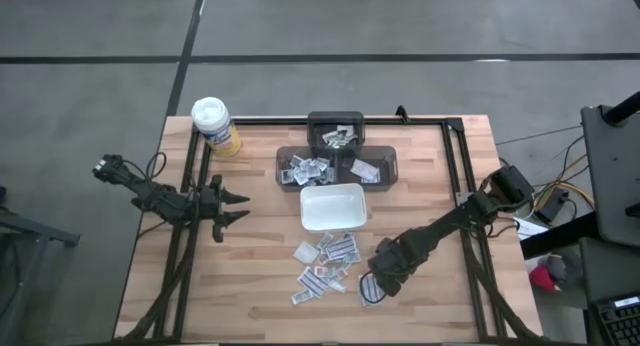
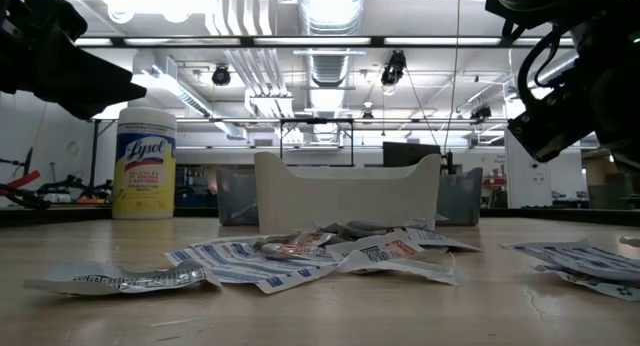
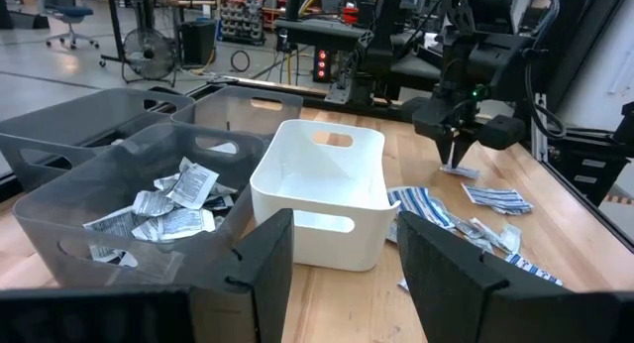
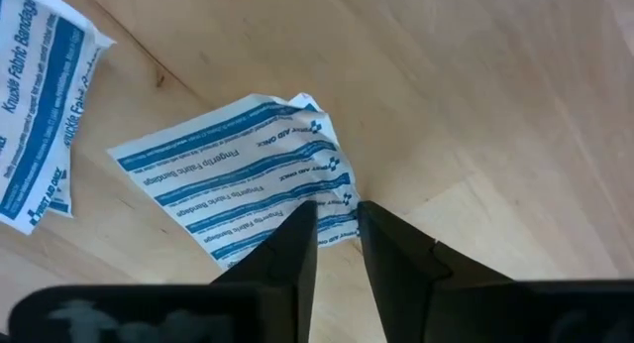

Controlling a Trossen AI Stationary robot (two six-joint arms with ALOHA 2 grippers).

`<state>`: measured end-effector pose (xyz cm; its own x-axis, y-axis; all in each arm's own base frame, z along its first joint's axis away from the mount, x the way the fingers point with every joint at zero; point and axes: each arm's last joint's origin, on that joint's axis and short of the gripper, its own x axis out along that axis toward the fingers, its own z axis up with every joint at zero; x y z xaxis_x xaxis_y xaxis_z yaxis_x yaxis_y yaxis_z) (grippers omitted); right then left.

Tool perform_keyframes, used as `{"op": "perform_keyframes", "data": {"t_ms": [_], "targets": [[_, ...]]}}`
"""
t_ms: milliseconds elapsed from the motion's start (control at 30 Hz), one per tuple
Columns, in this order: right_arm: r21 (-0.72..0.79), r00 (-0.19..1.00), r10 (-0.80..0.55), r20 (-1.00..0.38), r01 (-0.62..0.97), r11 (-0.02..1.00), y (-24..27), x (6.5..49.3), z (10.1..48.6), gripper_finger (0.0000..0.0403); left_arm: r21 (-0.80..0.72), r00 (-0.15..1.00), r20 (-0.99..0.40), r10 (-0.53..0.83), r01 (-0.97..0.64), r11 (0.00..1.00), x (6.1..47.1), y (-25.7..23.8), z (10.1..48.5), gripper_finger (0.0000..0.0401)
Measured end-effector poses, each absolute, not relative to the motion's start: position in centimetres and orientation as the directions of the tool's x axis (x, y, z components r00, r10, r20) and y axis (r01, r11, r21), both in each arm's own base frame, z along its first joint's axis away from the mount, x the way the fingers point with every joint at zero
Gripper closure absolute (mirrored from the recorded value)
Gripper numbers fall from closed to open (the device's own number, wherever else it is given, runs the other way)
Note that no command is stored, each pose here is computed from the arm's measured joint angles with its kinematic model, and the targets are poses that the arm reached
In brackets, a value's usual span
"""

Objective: Pick & Place First Aid Supplies
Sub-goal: Put the blue bandage into the right black bin

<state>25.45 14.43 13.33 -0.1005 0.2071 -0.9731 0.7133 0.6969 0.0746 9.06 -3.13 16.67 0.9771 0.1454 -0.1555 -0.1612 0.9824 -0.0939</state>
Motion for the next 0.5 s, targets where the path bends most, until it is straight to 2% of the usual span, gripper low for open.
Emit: {"op": "perform_keyframes", "data": {"t_ms": [300,500], "targets": [[0.055,-0.114,0.200,-0.973,0.728,0.683,14.29,25.20,13.13,0.0386,-0.094,0.977,-0.155,0.146,-0.161,0.982,9.06,-3.13,16.67,0.0224],[0.061,-0.116,0.206,-0.972,0.720,0.692,14.29,25.16,13.16,0.0394,-0.094,0.977,-0.155,0.146,-0.161,0.982,9.06,-3.13,16.67,0.0224]]}}
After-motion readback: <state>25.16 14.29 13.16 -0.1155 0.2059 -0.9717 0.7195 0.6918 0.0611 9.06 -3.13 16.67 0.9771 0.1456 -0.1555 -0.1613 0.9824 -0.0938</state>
